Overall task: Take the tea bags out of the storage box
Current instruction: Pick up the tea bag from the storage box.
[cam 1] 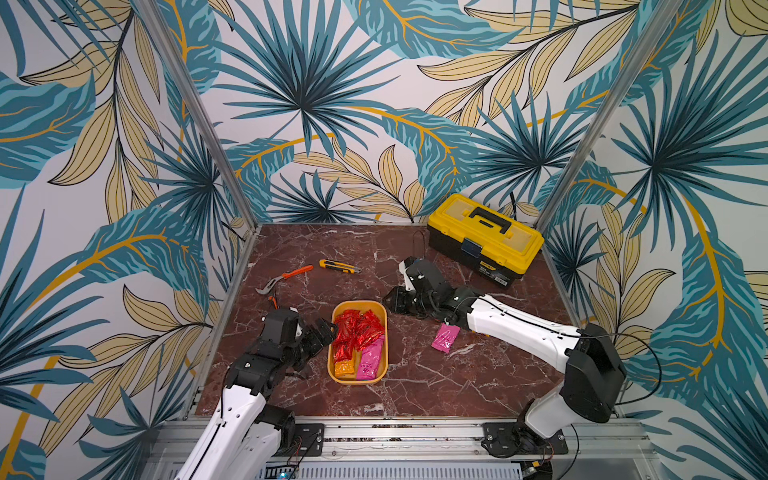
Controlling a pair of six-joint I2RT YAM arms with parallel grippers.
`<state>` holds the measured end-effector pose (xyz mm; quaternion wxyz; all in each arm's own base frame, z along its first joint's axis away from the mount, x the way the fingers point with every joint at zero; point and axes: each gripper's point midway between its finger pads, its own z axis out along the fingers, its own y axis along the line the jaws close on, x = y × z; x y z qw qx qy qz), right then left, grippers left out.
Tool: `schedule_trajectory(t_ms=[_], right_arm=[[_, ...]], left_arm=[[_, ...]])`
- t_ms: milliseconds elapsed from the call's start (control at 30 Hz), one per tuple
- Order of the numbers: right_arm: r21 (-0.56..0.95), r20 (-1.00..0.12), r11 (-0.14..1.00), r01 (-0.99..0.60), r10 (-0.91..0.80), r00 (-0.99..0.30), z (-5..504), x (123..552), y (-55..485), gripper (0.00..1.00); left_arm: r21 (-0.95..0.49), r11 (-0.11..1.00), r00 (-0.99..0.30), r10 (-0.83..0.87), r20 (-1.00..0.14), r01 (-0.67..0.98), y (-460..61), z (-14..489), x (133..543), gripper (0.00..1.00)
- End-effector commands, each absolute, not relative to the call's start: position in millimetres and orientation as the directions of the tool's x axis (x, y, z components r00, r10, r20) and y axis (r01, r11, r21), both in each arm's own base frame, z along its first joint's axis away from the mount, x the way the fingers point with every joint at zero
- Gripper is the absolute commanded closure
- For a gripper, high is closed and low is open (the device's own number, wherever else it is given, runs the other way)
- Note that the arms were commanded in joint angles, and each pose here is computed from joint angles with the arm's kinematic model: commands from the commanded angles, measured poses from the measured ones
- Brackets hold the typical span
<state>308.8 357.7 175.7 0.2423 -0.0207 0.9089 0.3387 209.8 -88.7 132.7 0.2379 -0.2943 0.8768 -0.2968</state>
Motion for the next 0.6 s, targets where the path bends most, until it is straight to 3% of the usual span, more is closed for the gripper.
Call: schedule_trajectory(t_ms=[0,300,567], right_arm=[[0.664,-0.421,0.713,-0.224,0.11,-0.9,174.4,302.1,391.7,0.67],[0.711,-0.342,0.671,-0.21,0.069,-0.937,148.0,293.9,439.1,0.56],[0.71,-0.307,0.679,-0.187,0.059,-0.95,127.8,286.9,450.1,0.59]], left_arm=[[-0.675,0.629,-0.7,-0.676,-0.23,-0.386,-86.6,125.8,206.6,0.0],[-0.665,0.619,-0.676,-0.701,-0.227,-0.419,-76.6,119.9,186.4,0.0],[-0.671,0.606,-0.664,-0.714,-0.223,-0.427,-73.8,119.4,176.2,0.0]])
